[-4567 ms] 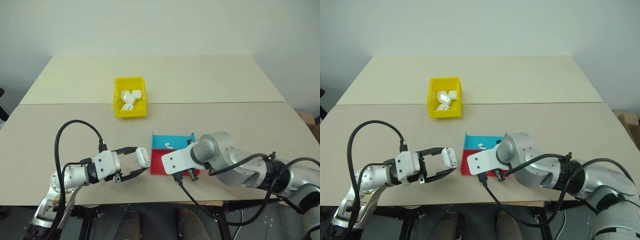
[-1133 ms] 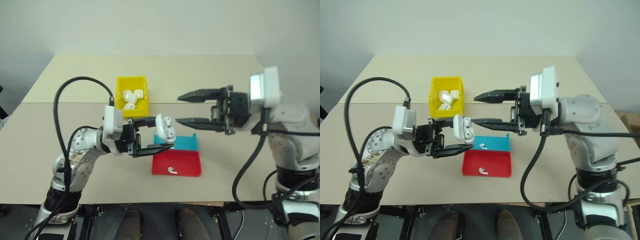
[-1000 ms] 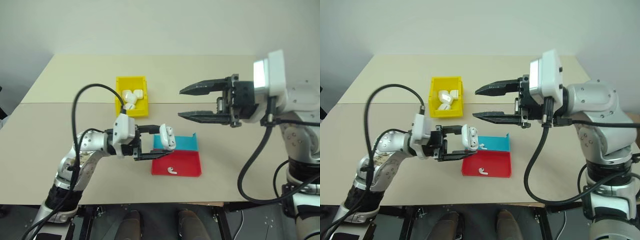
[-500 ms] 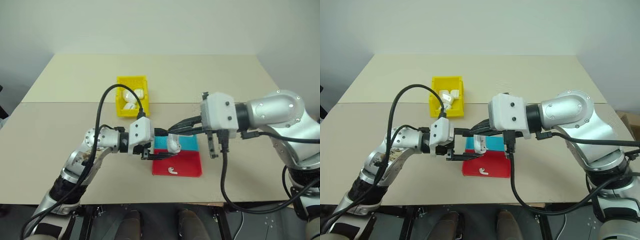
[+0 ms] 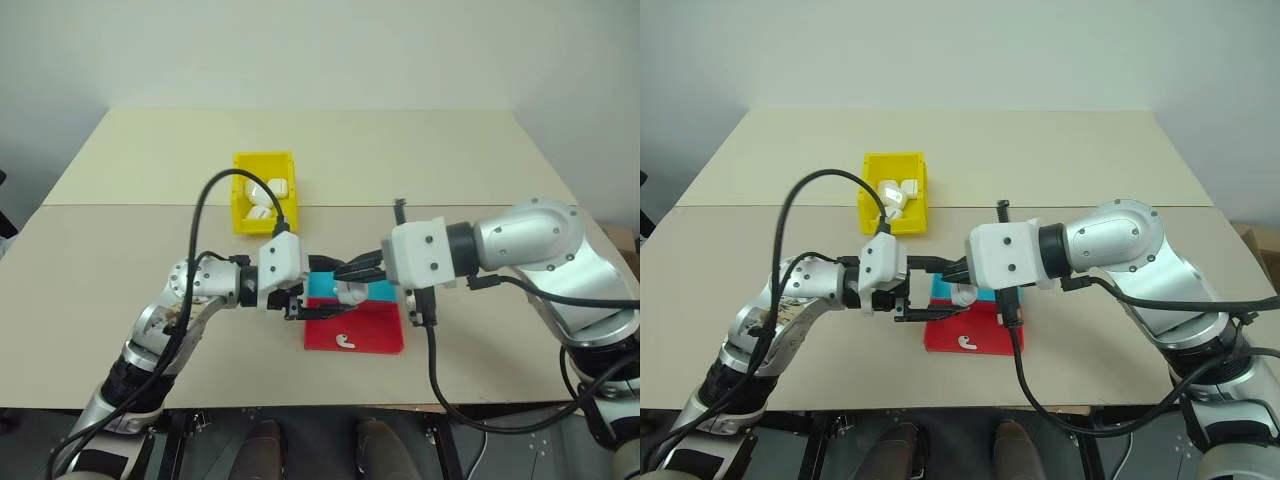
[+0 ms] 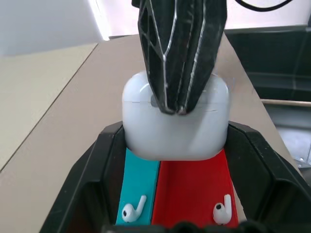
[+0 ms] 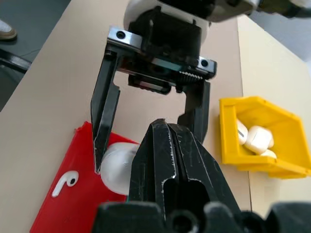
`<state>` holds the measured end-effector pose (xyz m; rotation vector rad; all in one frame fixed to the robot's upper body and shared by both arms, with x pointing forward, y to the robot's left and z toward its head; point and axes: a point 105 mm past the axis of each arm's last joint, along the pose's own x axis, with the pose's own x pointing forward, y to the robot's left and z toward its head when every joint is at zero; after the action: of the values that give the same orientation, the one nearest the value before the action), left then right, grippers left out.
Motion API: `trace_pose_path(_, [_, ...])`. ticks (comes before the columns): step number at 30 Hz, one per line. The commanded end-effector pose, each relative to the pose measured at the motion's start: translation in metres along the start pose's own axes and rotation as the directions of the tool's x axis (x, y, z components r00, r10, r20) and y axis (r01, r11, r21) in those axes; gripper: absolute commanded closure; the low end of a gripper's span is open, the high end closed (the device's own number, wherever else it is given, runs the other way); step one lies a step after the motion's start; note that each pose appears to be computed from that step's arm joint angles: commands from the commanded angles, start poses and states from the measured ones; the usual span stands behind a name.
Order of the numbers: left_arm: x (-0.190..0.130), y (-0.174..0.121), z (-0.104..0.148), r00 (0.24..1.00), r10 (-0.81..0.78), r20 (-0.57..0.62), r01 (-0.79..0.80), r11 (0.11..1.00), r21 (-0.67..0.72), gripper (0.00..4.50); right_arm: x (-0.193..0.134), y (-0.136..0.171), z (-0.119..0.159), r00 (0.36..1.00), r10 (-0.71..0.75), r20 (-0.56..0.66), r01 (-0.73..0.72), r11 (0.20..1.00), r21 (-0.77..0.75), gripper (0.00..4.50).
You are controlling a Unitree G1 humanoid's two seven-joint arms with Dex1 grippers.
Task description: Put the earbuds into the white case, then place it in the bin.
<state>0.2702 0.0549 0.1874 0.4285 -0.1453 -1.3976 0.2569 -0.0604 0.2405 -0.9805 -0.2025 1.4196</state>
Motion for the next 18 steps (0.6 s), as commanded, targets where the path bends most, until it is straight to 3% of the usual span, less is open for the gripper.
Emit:
trace_pose_path(1, [-0.005,0.002,0.023,0.995,0.022,0.094,-0.028,0.998,0.062,1.75,-0.011,-0.01,0.011,0.998,-0.054,0.037,0.055,0.998,-0.011,4.47])
trace_pose_path(4, [-0.009,0.005,0.024,0.991,0.061,0.122,-0.068,0.996,0.055,1.75,-0.017,-0.014,0.017,0.991,-0.097,0.087,0.097,0.995,-0.001,4.47])
trace_pose_path(7, [-0.012,0.022,0.02,0.969,0.186,0.163,-0.194,0.981,0.032,1.75,-0.04,-0.037,0.037,0.943,-0.243,0.226,0.23,0.97,0.082,4.47])
trace_pose_path(11, [-0.015,0.075,0.022,0.859,0.459,0.226,-0.485,0.872,0.071,1.75,-0.063,-0.055,0.033,0.876,-0.425,0.229,0.387,0.901,0.195,4.47])
trace_pose_path(13, [-0.028,0.122,0.019,0.689,0.708,0.156,-0.716,0.698,-0.001,1.75,-0.066,-0.05,0.022,0.871,-0.454,0.187,0.412,0.883,0.224,4.47])
trace_pose_path(15, [-0.042,0.15,0.015,0.511,0.851,0.12,-0.856,0.517,-0.021,1.75,-0.066,-0.044,0.012,0.87,-0.468,0.156,0.421,0.869,0.259,4.47])
trace_pose_path(18, [-0.045,0.17,0.002,0.393,0.919,0.038,-0.92,0.392,0.02,1.75,-0.059,-0.037,-0.003,0.876,-0.47,0.106,0.423,0.856,0.297,4.47])
